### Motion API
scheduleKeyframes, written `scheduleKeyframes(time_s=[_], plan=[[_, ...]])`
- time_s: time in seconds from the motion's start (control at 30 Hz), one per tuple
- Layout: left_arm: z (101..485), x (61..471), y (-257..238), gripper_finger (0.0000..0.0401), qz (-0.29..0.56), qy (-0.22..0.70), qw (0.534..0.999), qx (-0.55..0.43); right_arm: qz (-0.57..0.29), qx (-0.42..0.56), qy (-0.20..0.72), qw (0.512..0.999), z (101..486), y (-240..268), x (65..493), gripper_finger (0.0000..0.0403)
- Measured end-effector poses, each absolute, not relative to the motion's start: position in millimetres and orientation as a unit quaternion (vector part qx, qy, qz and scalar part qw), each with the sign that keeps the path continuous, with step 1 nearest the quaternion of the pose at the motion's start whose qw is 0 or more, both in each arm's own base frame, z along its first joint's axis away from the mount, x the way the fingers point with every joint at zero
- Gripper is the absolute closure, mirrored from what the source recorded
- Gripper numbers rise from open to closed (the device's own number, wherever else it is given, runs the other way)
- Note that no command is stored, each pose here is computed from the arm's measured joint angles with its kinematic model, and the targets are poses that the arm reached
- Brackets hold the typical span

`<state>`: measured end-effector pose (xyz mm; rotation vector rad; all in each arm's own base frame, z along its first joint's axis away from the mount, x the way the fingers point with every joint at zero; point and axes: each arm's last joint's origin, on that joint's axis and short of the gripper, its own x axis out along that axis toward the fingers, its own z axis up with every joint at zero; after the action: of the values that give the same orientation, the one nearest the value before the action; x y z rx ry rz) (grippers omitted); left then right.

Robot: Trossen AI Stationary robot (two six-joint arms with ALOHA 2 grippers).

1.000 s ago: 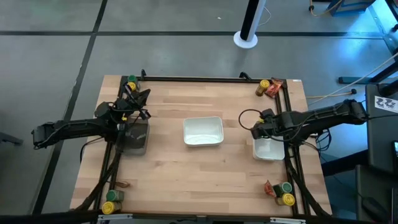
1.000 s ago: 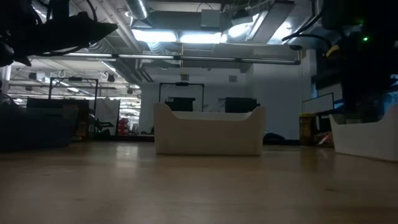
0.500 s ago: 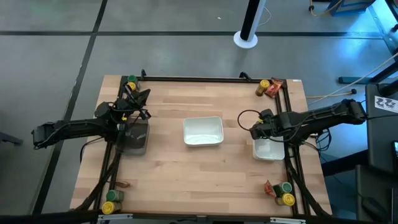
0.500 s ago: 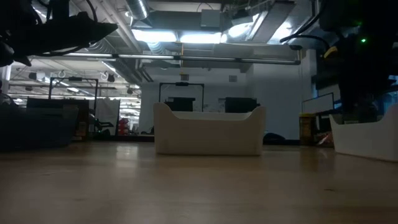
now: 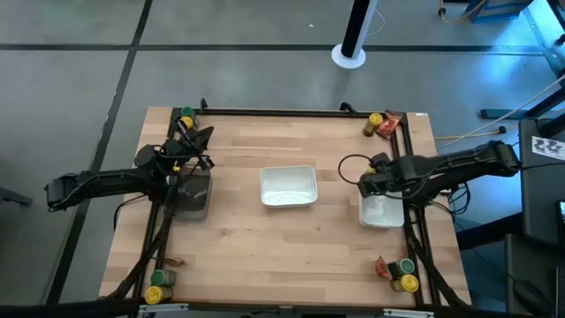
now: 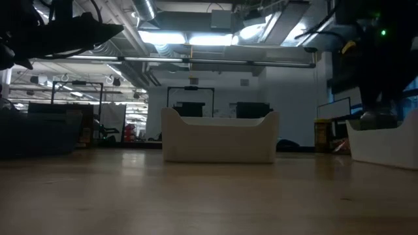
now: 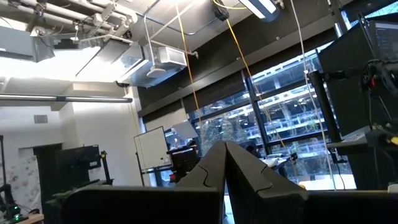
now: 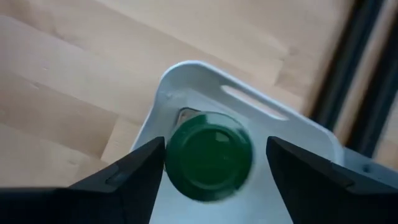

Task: Sort spices by type
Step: Put the top right green seasoning bottle into the right white bin, then put the top right yellow seasoning bottle into the left white bin

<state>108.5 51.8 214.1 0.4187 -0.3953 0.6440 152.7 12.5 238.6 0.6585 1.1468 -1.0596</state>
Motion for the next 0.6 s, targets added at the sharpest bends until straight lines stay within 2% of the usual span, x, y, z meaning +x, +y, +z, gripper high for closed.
scheduleKeyframes(time_s=[0.13, 0.37, 0.6], plan=[[214, 109, 52, 0.04, 0.312, -0.191, 0.908, 0.203, -0.473, 0.282, 0.49, 0.676, 262, 11, 154, 0.0121], [214, 109, 52, 0.04, 0.312, -0.191, 0.908, 0.203, -0.462, 0.252, 0.428, 0.734, 294, 9, 164, 0.0121], [214, 109, 52, 0.04, 0.312, -0.191, 0.908, 0.203, -0.45, 0.21, 0.411, 0.765, 301, 7, 168, 0.012]])
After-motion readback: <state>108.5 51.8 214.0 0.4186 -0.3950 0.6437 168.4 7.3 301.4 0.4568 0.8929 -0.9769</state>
